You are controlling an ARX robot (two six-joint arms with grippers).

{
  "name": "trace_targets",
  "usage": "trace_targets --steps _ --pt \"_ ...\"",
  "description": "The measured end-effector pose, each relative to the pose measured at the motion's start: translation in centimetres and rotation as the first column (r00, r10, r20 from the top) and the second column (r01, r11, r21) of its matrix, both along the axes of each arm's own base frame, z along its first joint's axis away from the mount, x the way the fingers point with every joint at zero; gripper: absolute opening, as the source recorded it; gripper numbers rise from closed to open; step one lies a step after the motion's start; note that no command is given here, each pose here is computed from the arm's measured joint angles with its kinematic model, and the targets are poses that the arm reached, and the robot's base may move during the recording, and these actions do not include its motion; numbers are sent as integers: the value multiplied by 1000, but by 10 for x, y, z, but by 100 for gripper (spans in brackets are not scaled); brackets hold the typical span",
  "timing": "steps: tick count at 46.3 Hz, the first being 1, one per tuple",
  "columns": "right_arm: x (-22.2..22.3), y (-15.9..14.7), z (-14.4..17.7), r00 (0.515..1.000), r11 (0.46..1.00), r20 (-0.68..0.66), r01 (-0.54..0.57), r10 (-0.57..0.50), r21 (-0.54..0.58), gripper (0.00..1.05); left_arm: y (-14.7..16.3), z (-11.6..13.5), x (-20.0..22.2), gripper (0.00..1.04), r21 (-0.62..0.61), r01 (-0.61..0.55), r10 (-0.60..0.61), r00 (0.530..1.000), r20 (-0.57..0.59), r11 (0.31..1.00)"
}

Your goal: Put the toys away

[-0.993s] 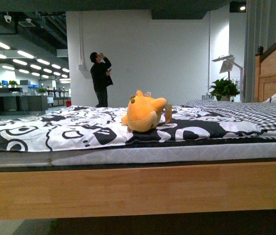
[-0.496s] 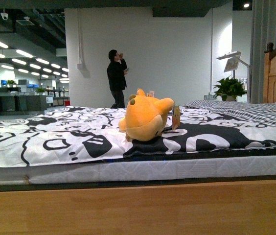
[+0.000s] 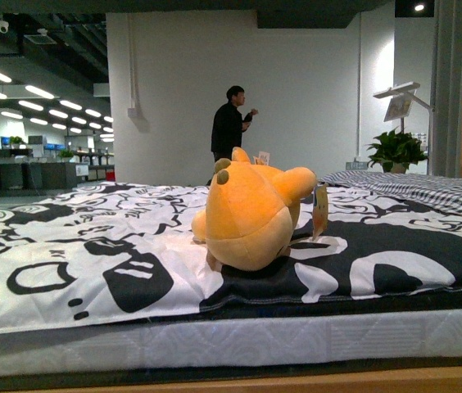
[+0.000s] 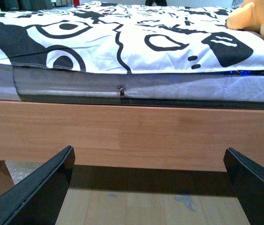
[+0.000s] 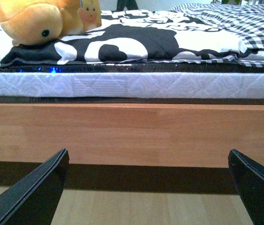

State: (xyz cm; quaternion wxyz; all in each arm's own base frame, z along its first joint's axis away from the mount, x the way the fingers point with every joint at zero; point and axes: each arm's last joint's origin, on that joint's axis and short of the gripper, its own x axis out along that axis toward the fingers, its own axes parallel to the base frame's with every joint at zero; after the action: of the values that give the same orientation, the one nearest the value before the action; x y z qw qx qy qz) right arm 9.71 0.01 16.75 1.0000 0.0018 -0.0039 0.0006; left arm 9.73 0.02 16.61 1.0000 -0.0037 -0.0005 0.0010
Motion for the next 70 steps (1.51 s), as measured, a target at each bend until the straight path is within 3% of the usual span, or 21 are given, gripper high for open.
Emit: trace_targets --steps 22,28,34,41,47,54,62,70 --pt "0 0 0 1000 1000 -2 1 -1 0 104 0 0 0 99 0 1 -1 1000 0 1000" --pt "5 -6 3 996 995 -69 68 -63 73 104 0 0 0 99 0 2 -2 1000 0 1000" --pt "17 -19 29 994 987 -29 107 -105 116 104 0 0 0 99 0 1 -1 1000 0 1000" --pt "46 -30 83 992 990 74 95 -102 101 104 0 0 0 99 0 1 -1 1000 0 1000" --pt "87 -32 129 994 993 75 66 -74 103 104 0 0 0 99 0 1 -1 1000 0 1000" --pt "129 -11 178 995 997 102 -18 10 73 104 0 0 0 99 0 1 -1 1000 0 1000" --pt "158 22 212 990 996 120 -80 74 42 104 0 0 0 99 0 1 -1 1000 0 1000" --pt "186 83 228 981 986 101 -159 163 -43 104 0 0 0 99 0 1 -1 1000 0 1000"
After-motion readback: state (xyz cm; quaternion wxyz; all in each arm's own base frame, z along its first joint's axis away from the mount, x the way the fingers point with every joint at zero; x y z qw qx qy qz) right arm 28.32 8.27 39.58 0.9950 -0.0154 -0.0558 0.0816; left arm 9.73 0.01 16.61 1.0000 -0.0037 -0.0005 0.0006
